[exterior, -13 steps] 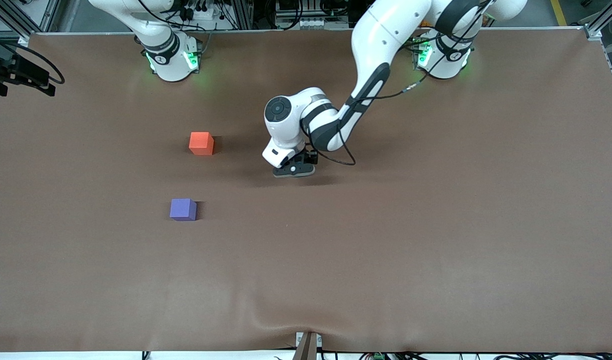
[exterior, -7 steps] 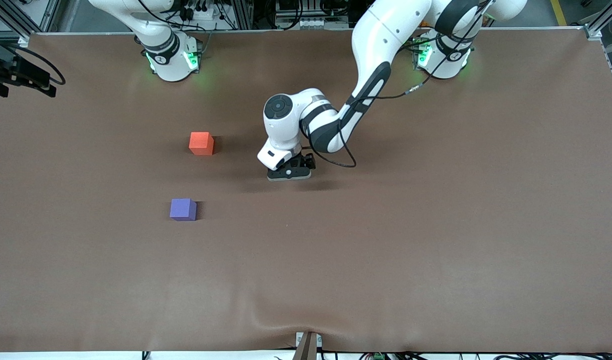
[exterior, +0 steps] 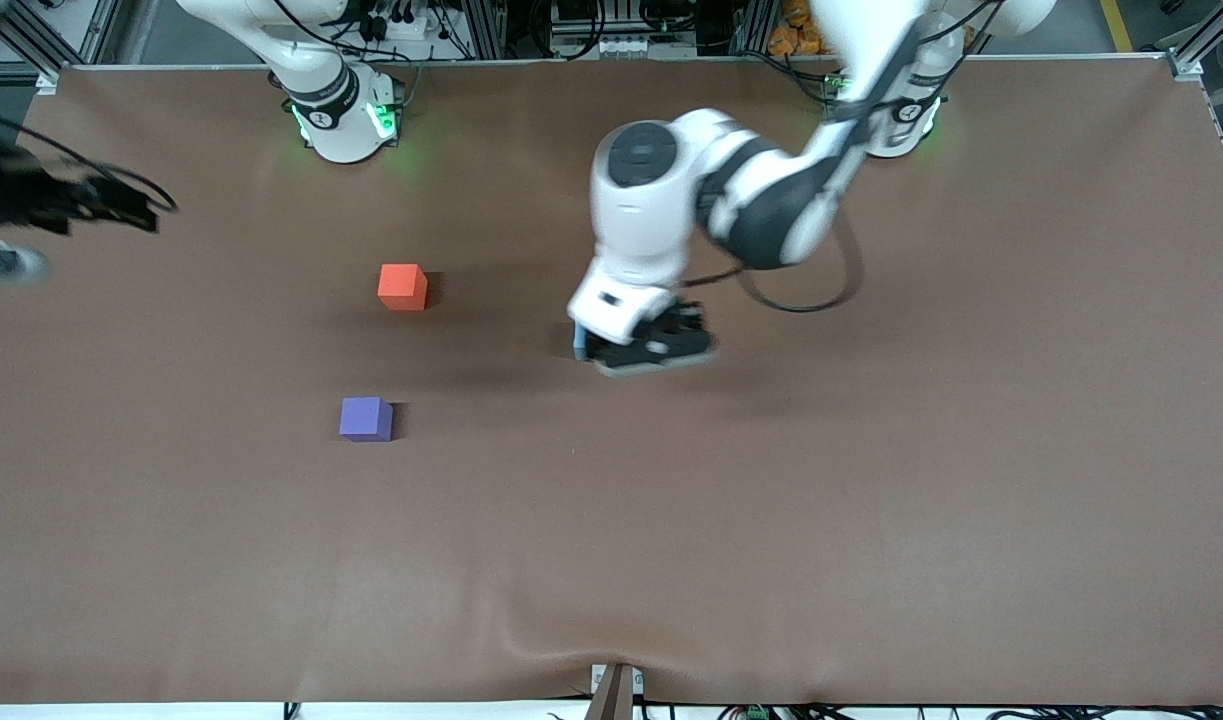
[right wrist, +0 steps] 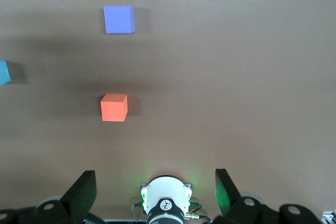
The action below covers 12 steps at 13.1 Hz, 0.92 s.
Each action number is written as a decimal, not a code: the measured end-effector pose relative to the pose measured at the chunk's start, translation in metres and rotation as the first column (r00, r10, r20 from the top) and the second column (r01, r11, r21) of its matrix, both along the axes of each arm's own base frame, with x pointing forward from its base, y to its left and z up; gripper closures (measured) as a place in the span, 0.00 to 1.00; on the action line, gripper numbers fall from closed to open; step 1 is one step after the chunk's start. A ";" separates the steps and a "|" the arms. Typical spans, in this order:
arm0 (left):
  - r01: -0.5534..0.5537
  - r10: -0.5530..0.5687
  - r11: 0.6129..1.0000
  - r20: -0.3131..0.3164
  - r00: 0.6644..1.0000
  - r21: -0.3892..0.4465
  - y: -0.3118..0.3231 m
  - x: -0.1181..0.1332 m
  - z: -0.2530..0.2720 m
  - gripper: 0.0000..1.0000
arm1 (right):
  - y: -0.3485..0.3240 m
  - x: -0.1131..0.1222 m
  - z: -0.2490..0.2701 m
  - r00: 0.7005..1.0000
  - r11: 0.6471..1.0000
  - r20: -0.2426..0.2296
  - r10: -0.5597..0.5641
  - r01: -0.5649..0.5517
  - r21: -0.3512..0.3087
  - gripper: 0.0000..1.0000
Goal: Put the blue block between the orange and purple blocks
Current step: 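Set the light-blue block down and open the left gripper, then withdraw the left gripper while the right gripper reaches the blue block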
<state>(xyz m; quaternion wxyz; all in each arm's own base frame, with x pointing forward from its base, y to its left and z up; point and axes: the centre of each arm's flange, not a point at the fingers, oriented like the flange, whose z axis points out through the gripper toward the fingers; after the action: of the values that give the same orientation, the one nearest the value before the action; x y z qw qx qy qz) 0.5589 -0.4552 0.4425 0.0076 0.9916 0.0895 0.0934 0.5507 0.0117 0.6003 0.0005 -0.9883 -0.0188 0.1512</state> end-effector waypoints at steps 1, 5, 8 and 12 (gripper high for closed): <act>-0.019 0.019 1.000 -0.003 1.000 -0.001 0.041 0.020 0.025 0.00 | 0.007 0.008 -0.016 1.000 1.000 -0.027 0.013 -0.013 0.001 0.00; -0.044 0.048 0.997 -0.067 0.997 0.061 0.218 0.066 0.102 0.00 | 0.046 0.010 -0.026 0.996 0.997 -0.044 0.078 -0.078 0.017 0.00; 0.020 -0.011 0.997 -0.133 0.991 0.069 0.304 0.062 0.131 0.00 | 0.092 0.010 -0.036 0.993 0.982 -0.067 0.099 -0.087 0.170 0.00; 0.119 -0.100 0.989 -0.188 0.977 0.093 0.346 0.022 0.157 0.00 | 0.170 0.030 -0.081 0.999 0.983 -0.026 0.028 -0.023 0.183 0.00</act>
<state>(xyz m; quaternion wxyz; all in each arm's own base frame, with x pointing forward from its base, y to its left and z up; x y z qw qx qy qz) 0.5813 -0.1089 0.5991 -0.0469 0.9984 0.0300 0.0057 0.5808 0.1821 0.5197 0.0896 -0.9815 -0.0452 0.1632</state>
